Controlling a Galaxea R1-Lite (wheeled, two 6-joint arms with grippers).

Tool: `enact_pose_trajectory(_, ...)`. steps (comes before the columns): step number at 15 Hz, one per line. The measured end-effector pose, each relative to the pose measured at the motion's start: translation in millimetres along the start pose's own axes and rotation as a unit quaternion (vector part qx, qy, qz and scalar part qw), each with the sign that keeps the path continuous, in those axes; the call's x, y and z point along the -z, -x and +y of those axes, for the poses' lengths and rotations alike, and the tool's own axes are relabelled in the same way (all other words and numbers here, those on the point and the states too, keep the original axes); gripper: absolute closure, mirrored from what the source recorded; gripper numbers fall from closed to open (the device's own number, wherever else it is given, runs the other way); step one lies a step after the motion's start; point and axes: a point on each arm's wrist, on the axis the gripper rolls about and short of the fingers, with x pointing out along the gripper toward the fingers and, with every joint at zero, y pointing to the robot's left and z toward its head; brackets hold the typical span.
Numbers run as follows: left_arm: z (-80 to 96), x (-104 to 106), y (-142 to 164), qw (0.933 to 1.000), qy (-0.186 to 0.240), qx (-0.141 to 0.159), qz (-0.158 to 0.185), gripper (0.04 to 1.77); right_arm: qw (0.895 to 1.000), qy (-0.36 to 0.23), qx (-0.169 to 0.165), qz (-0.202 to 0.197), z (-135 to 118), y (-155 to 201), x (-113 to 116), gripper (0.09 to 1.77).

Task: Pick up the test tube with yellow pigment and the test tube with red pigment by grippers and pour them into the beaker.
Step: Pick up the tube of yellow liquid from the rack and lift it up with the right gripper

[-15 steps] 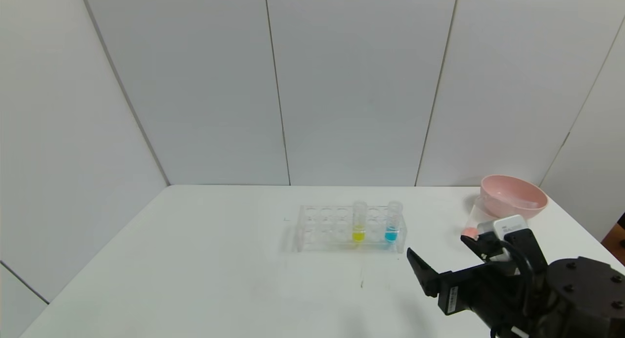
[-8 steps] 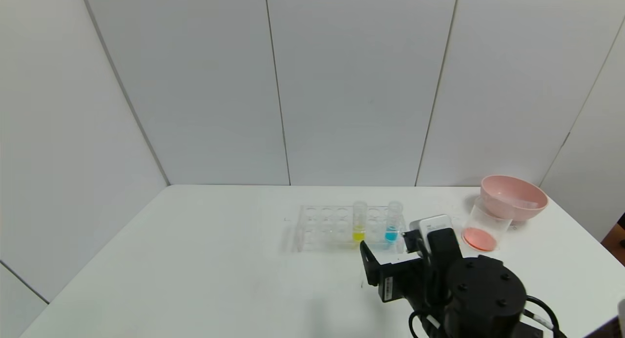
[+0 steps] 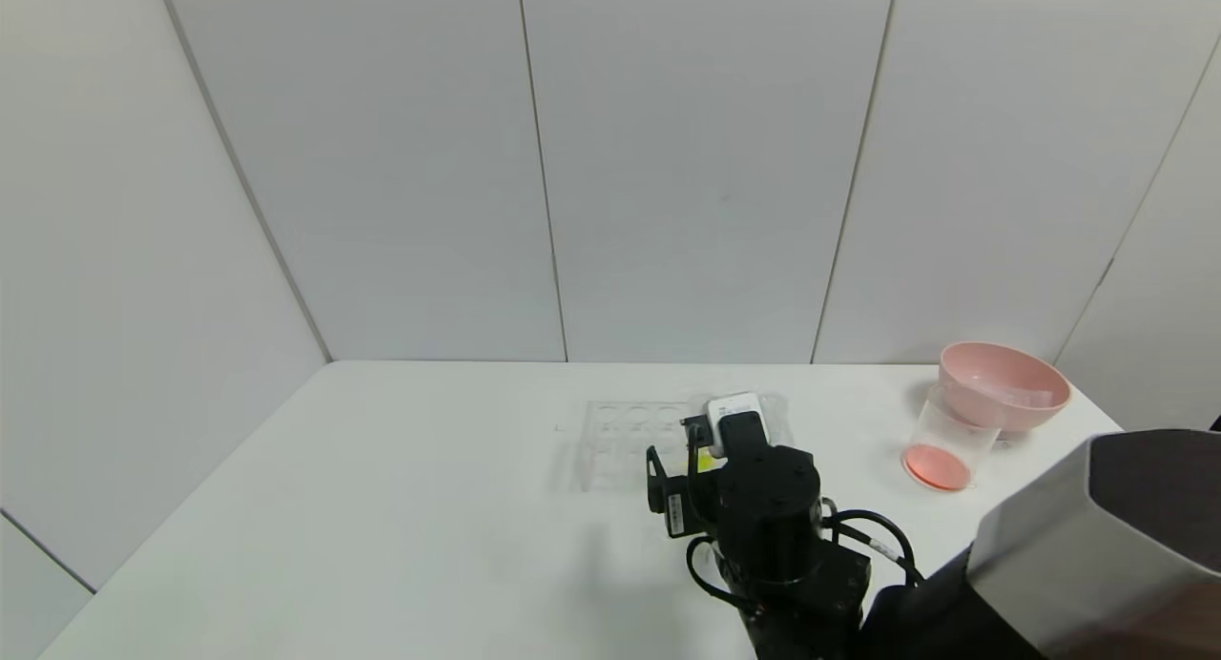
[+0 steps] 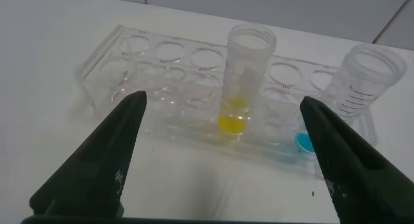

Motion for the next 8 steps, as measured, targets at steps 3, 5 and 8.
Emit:
enact_pose_trajectory(3, 0.0, 0, 0, 1.0, 0.0, 0.0, 0.0, 0.05, 1.0, -0.005, 0.016, -0.001, 1, -24, 3, 0.16)
enact_pose_trajectory(5, 0.0, 0, 0, 1.0, 0.0, 0.0, 0.0, 0.05, 1.0, -0.011, 0.024, -0.005, -1, -34, 4, 0.16)
enact_pose_trajectory(8, 0.0, 0, 0, 1.0, 0.0, 0.0, 0.0, 0.05, 0.999, -0.032, 0.03, -0.011, -2, -44, 3, 0.16)
